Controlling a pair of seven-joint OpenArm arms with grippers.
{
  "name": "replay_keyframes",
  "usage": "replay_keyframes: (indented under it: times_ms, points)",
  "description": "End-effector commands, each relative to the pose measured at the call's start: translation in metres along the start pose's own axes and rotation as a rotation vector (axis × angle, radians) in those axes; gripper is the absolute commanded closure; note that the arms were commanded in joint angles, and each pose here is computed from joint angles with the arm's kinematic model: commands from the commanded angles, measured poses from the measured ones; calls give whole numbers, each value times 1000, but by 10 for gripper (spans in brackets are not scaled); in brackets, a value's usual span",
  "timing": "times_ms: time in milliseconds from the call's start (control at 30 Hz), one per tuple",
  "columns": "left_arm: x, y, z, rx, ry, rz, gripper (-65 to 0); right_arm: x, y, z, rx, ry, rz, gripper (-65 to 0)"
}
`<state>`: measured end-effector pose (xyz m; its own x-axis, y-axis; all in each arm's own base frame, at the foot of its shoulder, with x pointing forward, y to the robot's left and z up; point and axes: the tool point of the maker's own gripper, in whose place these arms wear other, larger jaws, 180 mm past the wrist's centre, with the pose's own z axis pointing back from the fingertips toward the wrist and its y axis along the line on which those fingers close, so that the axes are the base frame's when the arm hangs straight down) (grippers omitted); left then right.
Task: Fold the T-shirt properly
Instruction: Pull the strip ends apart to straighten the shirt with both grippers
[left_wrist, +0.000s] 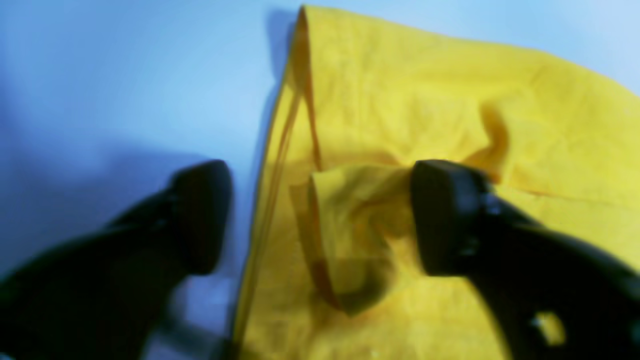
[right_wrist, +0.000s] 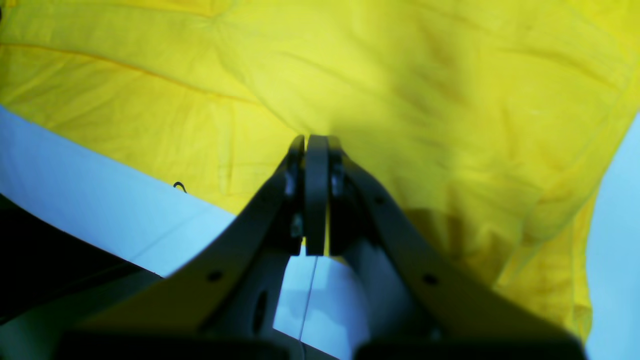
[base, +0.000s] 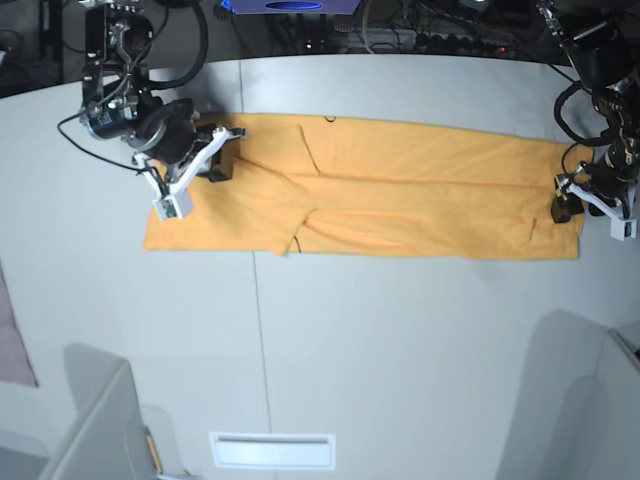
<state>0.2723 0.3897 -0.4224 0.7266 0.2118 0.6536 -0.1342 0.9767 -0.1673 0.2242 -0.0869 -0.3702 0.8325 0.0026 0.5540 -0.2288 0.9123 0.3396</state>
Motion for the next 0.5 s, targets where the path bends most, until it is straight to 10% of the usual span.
replay_keyframes:
  times_ms: [0,233,467]
  points:
    - [-3,4,3,8,36,-20,-377,10,1,4,6,-36,10,0]
    - [-2,9,5,19,37,-24,0,10,1,4,7,-36,7,0]
    - [30,30,23,67,-8,-76,0,5,6,3,18,-30,-11,0]
